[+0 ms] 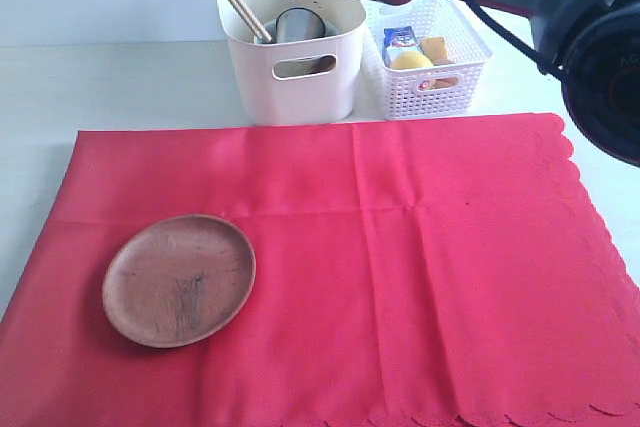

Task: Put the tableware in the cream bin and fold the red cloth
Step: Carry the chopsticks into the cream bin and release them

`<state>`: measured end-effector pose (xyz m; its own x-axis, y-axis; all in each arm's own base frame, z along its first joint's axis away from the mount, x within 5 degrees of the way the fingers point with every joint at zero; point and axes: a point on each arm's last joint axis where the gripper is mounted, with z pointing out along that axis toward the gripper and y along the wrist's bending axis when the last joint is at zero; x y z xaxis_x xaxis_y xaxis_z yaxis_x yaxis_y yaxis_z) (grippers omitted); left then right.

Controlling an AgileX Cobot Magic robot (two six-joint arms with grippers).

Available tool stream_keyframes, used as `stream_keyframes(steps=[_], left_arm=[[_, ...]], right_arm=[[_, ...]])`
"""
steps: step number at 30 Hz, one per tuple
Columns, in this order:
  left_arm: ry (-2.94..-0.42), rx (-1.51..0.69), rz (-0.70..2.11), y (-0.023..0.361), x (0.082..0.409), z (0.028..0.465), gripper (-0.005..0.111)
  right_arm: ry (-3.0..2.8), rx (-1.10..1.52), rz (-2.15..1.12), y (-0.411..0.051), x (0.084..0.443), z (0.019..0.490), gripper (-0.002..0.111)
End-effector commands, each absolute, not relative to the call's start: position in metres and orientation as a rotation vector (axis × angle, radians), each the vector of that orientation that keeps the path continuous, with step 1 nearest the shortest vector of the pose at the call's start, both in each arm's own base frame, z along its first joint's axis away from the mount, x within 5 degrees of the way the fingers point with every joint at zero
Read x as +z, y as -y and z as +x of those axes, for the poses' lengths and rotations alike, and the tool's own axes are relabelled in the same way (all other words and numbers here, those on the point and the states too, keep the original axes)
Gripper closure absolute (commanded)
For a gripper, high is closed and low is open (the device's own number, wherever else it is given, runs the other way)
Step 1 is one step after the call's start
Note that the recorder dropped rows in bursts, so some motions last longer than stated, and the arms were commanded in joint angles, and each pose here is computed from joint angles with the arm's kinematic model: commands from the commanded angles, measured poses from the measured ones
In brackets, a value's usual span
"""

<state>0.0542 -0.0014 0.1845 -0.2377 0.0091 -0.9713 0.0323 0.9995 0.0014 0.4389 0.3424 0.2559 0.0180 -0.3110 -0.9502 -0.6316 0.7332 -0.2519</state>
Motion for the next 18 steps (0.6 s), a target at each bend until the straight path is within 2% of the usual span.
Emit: stream_keyframes(steps=[1, 2, 4, 6, 9, 13, 18], left_arm=[[-1.802, -0.016, 0.031, 0.001, 0.184, 0.054, 0.107], [-1.802, -0.016, 0.031, 0.001, 0.184, 0.054, 0.107], [-1.802, -0.016, 0.031, 0.001, 0.184, 0.054, 0.107], [-1.802, -0.016, 0.031, 0.001, 0.184, 0.054, 0.107], [-1.802, -0.016, 0.031, 0.001, 0.184, 0.054, 0.107], [-1.802, -0.016, 0.031, 0.001, 0.184, 0.054, 0.107], [-1.802, -0.016, 0.031, 0.001, 0.184, 0.054, 0.107]], right_arm=[[-1.569, 0.3, -0.769, -0.341, 0.258, 0.439, 0.085], [-1.569, 0.3, -0.769, -0.341, 0.258, 0.439, 0.08], [-1.592, 0.322, -0.745, -0.341, 0.257, 0.439, 0.056], [-1.665, 0.36, -0.724, -0.339, 0.26, 0.436, 0.047], [-1.762, 0.358, -0.776, -0.334, 0.272, 0.427, 0.048], [-1.853, 0.351, -0.843, -0.324, 0.3, 0.409, 0.055], [-1.896, 0.313, -0.944, -0.312, 0.324, 0.392, 0.069]])
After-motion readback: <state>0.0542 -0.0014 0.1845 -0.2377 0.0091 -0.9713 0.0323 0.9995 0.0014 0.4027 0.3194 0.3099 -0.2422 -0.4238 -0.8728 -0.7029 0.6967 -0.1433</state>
